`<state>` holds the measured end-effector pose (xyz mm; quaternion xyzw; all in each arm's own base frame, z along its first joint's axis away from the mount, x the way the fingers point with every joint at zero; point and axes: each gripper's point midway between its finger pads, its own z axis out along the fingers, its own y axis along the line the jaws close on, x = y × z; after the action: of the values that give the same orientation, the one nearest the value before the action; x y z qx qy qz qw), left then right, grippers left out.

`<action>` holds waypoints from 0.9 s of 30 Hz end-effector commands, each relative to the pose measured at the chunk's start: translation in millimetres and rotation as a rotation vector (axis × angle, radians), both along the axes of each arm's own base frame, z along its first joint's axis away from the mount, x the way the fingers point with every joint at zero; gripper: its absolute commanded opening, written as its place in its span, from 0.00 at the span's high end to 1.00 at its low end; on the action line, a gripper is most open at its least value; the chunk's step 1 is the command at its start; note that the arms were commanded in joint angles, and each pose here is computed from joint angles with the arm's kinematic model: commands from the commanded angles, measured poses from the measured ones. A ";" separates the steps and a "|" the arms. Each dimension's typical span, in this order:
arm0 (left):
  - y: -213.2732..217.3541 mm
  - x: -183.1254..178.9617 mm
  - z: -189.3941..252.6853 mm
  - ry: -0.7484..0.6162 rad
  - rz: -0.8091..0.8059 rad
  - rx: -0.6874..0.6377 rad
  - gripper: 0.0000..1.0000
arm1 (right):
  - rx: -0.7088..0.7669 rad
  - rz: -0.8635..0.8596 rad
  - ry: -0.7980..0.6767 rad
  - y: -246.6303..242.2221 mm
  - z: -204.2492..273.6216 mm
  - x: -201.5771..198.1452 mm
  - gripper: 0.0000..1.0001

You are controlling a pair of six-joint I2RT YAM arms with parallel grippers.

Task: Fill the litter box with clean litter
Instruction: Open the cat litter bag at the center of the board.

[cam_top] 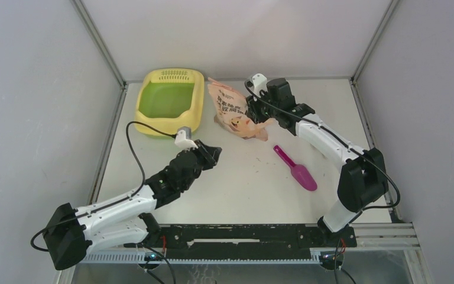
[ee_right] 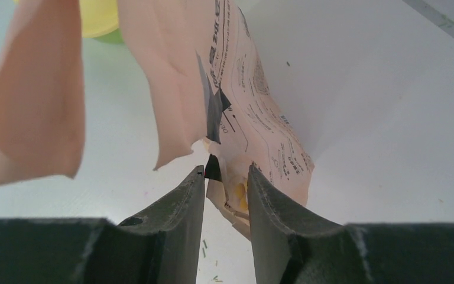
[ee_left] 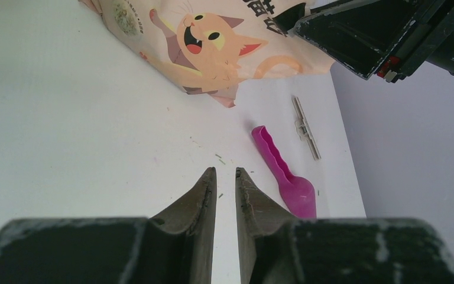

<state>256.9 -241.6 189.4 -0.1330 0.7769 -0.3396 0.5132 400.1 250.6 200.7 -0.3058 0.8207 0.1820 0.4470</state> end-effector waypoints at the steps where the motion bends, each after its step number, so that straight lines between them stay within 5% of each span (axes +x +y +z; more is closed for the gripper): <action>1: -6.7 6.8 27.8 -0.057 -0.008 -0.040 0.77 | 0.037 -0.018 -0.054 -7.8 25.9 -0.3 0.60; 27: -8.6 8.0 28.4 -0.057 -0.011 -0.032 0.78 | 0.118 0.016 -0.103 2.9 47.5 1.7 0.55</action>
<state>257.2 -243.9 185.8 -0.1296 0.7806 -0.3380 0.5095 400.1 242.8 224.7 -0.2948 0.8069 0.1968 0.4726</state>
